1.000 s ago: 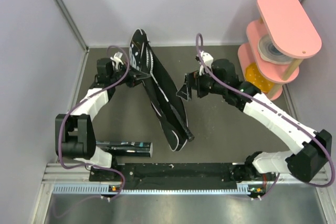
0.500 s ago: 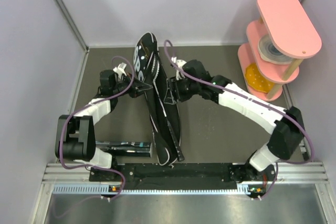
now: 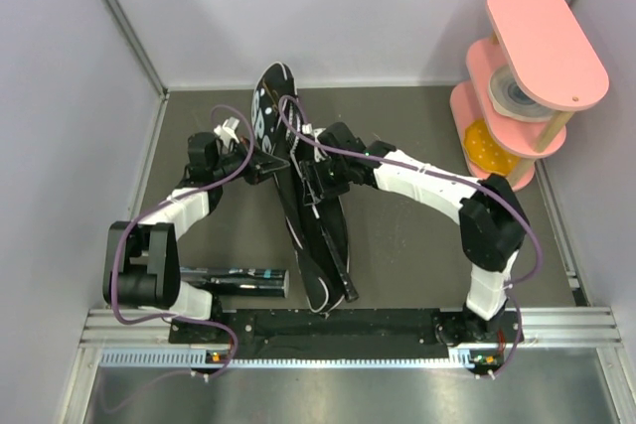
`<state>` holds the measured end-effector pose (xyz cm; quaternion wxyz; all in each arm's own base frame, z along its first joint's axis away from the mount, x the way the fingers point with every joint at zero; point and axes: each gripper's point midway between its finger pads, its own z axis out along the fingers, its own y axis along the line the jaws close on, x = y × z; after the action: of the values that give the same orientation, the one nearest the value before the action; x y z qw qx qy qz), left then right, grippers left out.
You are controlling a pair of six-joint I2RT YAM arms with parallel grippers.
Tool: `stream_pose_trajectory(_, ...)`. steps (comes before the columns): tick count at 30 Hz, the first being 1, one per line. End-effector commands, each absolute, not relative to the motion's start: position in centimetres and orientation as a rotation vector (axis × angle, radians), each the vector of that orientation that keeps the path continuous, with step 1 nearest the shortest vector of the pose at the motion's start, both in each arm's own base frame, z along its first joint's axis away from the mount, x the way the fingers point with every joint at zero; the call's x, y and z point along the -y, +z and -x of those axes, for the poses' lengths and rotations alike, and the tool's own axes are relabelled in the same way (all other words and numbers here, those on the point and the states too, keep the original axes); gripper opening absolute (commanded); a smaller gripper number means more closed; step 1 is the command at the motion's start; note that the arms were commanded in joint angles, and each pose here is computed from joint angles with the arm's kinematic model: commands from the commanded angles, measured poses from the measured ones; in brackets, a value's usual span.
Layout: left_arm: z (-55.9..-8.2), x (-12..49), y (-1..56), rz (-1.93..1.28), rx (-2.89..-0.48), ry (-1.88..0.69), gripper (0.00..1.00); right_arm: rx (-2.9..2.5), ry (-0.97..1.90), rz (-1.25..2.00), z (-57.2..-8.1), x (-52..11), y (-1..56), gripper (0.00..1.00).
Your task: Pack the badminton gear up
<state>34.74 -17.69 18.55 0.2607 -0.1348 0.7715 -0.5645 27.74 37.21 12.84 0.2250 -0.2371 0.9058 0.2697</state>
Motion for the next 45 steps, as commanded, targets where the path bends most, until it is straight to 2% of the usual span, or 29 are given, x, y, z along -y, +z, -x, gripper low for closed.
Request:
stream_pose_trajectory(1, -33.8, 18.6, 22.7, 0.201, -1.973, -1.588, 0.00, -2.445, 0.785, 0.687, -28.9, -39.2, 13.7, 0.53)
stream_pose_trajectory(3, -33.7, 18.7, 22.8, 0.195, -1.971, -1.592, 0.00, -2.435, 0.825, 0.696, -28.9, -39.8, 13.7, 0.52)
stream_pose_trajectory(6, -33.5, 19.0, 22.8, 0.193, -1.972, -1.594, 0.00, -2.426, 0.851, 0.689, -28.9, -40.2, 13.7, 0.38)
stream_pose_trajectory(7, -33.4, 19.2, 22.9, 0.186, -1.973, -1.595, 0.00, -2.426, 0.853, 0.685, -28.8, -40.1, 13.7, 0.29)
stream_pose_trajectory(9, -33.2, 19.6, 22.9, 0.178, -1.977, -1.601, 0.00, -2.401, 0.864, 0.664, -29.0, -40.2, 14.4, 0.21)
stream_pose_trajectory(10, -33.2, 19.8, 23.0, 0.176, -1.977, -1.605, 0.00, -2.402, 0.864, 0.662, -28.9, -40.1, 14.2, 0.09)
stream_pose_trajectory(12, -33.0, 20.3, 23.0, 0.169, -1.979, -1.615, 0.00, -2.373, 0.867, 0.642, -29.0, -39.9, 15.1, 0.00)
stream_pose_trajectory(24, -31.5, 25.4, 22.1, 0.093, -2.032, -1.683, 0.00, -2.192, 0.499, 0.387, -30.6, -33.1, 19.9, 0.00)
stream_pose_trajectory(32, -30.7, 25.5, 18.2, 0.163, -2.132, -1.623, 0.00, -2.095, 0.151, 0.399, -31.8, -31.9, 18.3, 0.00)
stream_pose_trajectory(38, -28.9, 24.9, 15.3, 0.219, -2.192, -1.594, 0.00, -2.042, 0.142, 0.370, -32.3, -33.5, 17.3, 0.00)
stream_pose_trajectory(45, -28.2, 24.7, 14.9, 0.222, -2.193, -1.597, 0.00, -1.992, 0.167, 0.323, -33.7, -34.9, 17.1, 0.00)
